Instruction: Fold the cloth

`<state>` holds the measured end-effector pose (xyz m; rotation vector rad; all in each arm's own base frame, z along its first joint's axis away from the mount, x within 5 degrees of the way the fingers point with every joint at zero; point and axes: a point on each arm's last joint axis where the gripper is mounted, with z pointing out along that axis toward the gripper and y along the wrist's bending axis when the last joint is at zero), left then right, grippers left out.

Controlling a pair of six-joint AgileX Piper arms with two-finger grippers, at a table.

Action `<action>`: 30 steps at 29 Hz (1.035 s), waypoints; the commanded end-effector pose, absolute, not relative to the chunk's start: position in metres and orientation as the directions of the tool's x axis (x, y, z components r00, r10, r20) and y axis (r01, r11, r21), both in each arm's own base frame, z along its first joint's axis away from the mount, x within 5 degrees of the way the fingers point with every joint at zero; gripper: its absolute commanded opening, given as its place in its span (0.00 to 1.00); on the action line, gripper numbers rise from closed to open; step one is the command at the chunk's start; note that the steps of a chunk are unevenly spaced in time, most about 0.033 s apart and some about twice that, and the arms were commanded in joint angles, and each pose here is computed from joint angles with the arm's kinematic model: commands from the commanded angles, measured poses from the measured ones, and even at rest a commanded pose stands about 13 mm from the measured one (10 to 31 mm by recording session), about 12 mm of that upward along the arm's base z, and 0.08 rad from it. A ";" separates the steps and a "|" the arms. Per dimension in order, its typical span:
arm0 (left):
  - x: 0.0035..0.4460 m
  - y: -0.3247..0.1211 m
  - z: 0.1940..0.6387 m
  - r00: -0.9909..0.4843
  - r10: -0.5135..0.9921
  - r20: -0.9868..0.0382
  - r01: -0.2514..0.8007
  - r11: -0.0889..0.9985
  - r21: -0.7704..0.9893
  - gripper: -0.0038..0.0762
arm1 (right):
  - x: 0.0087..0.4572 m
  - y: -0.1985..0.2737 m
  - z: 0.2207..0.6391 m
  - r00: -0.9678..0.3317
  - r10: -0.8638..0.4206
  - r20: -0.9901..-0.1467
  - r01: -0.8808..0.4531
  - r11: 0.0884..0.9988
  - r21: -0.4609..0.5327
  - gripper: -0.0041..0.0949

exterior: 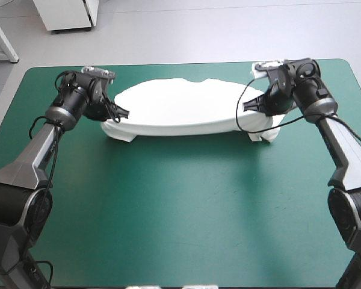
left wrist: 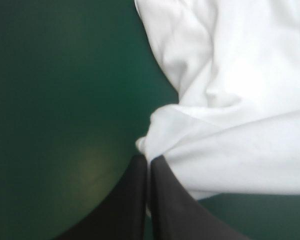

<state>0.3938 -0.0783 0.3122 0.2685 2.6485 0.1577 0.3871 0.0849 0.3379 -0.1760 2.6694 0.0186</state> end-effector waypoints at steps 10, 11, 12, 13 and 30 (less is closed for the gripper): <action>0.284 -0.061 0.295 -0.883 0.208 -0.420 0.191 0.978 0.083 0.04 | 0.281 0.067 0.281 -0.947 -0.130 -0.294 -0.150 0.988 0.047 0.02; 0.276 -0.059 0.290 -0.891 0.206 -0.405 0.192 0.978 0.076 0.04 | 0.274 0.065 0.276 -0.951 -0.128 -0.280 -0.148 0.988 0.051 0.02; 0.268 -0.058 0.284 -0.899 0.203 -0.387 0.193 0.979 0.066 0.04 | 0.267 0.064 0.272 -0.955 -0.124 -0.269 -0.145 0.988 0.058 0.02; 0.262 -0.058 0.280 -0.906 0.203 -0.372 0.196 0.979 0.058 0.04 | 0.260 0.064 0.268 -0.960 -0.120 -0.253 -0.141 0.988 0.066 0.02; 0.196 -0.049 0.240 -0.973 0.170 -0.156 0.175 0.984 -0.024 0.04 | 0.196 0.059 0.242 -0.989 -0.084 -0.121 -0.103 0.981 0.163 0.04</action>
